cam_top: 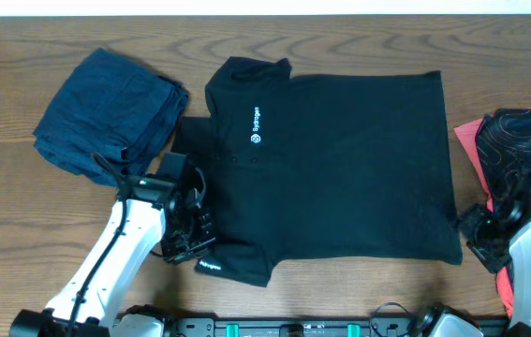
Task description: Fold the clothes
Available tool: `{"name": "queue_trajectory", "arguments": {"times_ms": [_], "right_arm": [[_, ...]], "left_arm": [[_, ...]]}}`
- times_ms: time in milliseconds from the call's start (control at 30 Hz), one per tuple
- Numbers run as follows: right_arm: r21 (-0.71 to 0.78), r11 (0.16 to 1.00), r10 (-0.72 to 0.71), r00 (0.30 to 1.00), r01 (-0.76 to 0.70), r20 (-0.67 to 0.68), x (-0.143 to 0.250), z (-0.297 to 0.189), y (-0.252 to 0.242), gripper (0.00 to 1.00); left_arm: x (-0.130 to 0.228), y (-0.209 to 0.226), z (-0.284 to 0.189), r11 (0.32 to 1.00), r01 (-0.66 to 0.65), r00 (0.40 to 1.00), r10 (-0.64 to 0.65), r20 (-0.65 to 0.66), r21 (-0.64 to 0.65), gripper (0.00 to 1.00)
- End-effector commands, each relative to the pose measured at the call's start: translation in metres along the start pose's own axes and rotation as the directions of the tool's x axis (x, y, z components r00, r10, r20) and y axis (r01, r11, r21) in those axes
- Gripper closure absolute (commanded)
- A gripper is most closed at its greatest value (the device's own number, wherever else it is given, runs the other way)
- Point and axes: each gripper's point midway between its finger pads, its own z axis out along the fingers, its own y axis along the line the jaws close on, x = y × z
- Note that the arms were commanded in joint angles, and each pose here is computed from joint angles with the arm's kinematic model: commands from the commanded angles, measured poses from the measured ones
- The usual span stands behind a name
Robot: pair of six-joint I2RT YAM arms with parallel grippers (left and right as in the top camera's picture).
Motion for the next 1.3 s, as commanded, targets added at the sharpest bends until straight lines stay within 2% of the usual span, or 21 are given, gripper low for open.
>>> {"name": "queue_trajectory", "arguments": {"times_ms": [0,133,233,333,667,733,800,867,900,1267], "right_arm": [[0.053,0.996,0.073,0.997,-0.071,-0.026,-0.002,0.007,-0.020,0.30],[0.045,0.989,0.142,0.986,-0.139,-0.084,0.003,0.024,-0.026,0.36],[0.015,0.992,0.123,0.984,-0.122,-0.127,0.007,0.034,-0.021,0.39],[0.027,0.993,0.120,0.979,-0.117,-0.167,0.016,0.044,-0.023,0.48],[0.032,0.994,0.113,0.975,-0.109,-0.191,0.032,0.061,-0.027,0.50],[0.028,0.994,0.113,0.977,-0.109,-0.181,0.030,0.062,-0.027,0.60],[0.022,0.994,0.111,0.980,-0.109,-0.167,0.026,0.063,-0.026,0.75],[0.011,0.995,0.103,0.983,-0.102,-0.149,0.021,0.063,-0.024,0.96],[0.011,0.995,0.102,0.984,-0.102,-0.147,0.020,0.062,-0.024,0.99],[-0.022,0.997,0.067,0.980,-0.073,-0.185,0.018,0.013,-0.015,0.99]], "left_arm": [[-0.004,0.003,-0.006,0.999,-0.030,0.999,0.031,0.028,-0.022,0.94],[-0.003,0.003,-0.006,0.999,-0.030,0.999,0.031,0.027,-0.022,0.94],[-0.004,0.003,-0.006,0.999,-0.030,0.999,0.031,0.028,-0.022,0.94],[-0.004,0.003,-0.006,0.999,-0.031,0.999,0.031,0.030,-0.021,0.94],[-0.005,0.003,-0.006,0.999,-0.031,0.999,0.032,0.032,-0.024,0.94],[-0.005,0.004,-0.006,0.999,-0.031,0.999,0.032,0.035,-0.029,0.94],[-0.006,0.005,-0.006,0.999,-0.031,0.999,0.032,0.038,-0.034,0.94],[-0.006,0.005,-0.006,0.999,-0.031,0.999,0.032,0.039,-0.037,0.94],[-0.006,0.005,-0.006,0.999,-0.031,0.999,0.032,0.039,-0.037,0.94],[0.005,0.011,-0.008,0.997,-0.042,0.999,0.042,-0.002,-0.059,0.94]]}}
